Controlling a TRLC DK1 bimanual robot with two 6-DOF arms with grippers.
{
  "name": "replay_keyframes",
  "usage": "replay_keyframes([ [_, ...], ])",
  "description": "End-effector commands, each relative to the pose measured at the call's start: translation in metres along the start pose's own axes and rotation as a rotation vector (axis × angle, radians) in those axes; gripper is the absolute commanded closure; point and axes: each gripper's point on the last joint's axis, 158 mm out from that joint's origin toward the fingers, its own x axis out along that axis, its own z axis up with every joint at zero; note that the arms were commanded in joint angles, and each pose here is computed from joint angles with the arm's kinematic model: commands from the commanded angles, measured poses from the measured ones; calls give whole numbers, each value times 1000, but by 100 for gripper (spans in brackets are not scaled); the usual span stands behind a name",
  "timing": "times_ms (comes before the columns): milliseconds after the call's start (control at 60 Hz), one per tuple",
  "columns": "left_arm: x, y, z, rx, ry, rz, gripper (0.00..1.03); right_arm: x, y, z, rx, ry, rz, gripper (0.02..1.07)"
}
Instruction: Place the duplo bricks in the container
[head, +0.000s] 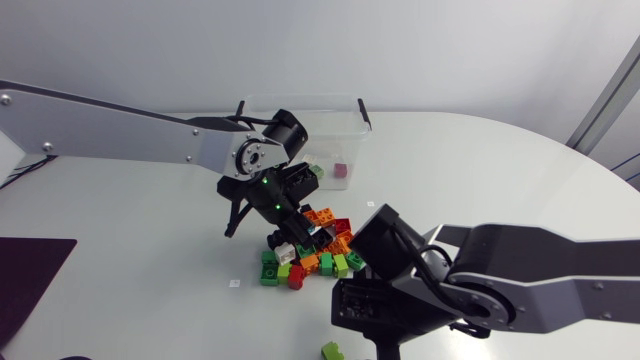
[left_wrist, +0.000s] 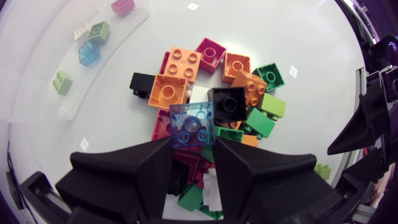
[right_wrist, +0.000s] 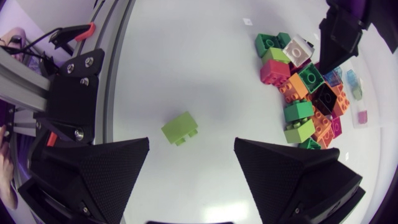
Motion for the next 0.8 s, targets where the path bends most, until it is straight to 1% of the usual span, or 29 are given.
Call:
replay_keyframes([
  [0,-14,-1,10,26,-37,11,76,6,4,-5,-90,34,26,8],
  [267,-31,4,21,28,-83,30,76,10,4,1,-221,38,51,8],
  [467,-49,9,27,21,-123,47,76,20,7,1,-277,64,80,9],
  [583,-68,13,32,14,-169,55,76,23,9,-1,-303,75,93,13],
  [633,-76,15,34,11,-187,61,76,24,10,-2,-310,77,95,14],
  [700,-88,18,36,6,-212,74,76,25,12,-1,-325,74,96,18],
  [783,-102,20,39,2,-244,87,76,25,13,1,-338,70,97,18],
])
